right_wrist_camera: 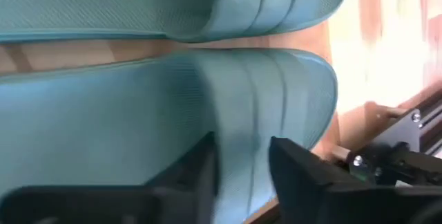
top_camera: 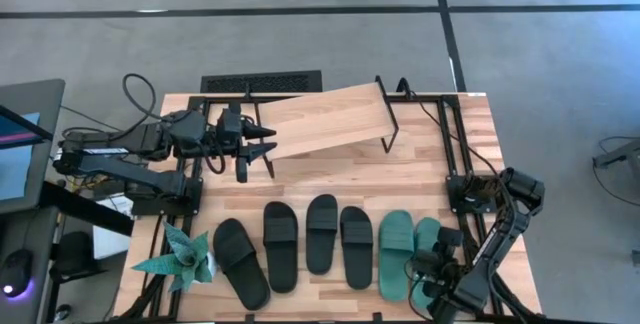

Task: Pick and place slides into the shelf
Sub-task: Put the right green slide on the shelf

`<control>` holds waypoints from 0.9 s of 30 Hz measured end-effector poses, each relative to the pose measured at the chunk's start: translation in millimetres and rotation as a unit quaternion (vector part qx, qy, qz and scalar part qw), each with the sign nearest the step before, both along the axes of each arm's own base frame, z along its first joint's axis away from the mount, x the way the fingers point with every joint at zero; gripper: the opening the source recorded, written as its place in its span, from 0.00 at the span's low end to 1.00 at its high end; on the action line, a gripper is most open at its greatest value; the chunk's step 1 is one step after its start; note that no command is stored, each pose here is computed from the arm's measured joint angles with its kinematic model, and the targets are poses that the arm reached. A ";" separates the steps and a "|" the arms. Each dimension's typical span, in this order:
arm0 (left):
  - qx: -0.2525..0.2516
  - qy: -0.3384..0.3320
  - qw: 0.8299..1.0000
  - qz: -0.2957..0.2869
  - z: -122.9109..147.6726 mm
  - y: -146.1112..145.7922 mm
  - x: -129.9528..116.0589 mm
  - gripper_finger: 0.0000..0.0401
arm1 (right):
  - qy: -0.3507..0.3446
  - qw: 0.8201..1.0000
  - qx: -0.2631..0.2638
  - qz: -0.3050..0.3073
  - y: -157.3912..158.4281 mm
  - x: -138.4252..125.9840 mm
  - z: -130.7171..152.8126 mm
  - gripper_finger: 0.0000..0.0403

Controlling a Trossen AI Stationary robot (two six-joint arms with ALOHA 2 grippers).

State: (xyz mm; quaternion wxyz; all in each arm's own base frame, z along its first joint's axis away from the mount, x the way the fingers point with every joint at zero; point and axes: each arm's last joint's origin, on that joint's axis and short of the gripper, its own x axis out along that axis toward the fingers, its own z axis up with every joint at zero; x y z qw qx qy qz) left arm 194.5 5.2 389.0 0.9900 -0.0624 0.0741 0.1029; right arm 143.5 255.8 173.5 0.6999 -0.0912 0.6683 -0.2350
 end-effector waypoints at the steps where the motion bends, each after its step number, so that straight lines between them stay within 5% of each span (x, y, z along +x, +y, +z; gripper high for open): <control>1: 0.000 0.000 1.000 0.000 0.0 0.0 0.0 0.35 | 0.000 1.000 0.000 0.001 0.5 -0.6 0.0 0.17; 4: -0.001 0.000 1.000 0.000 0.0 0.0 0.0 0.35 | -0.001 1.000 -0.001 0.007 1.7 -3.4 0.1 0.04; 15: 0.000 -0.001 1.000 0.007 0.1 0.4 -0.1 0.35 | -0.038 0.998 -0.049 -0.032 1.0 -13.4 23.2 0.02; 27: 0.005 -0.001 1.000 0.016 0.4 0.9 -0.3 0.35 | -0.073 0.997 -0.018 -0.023 -2.2 -12.0 54.9 0.01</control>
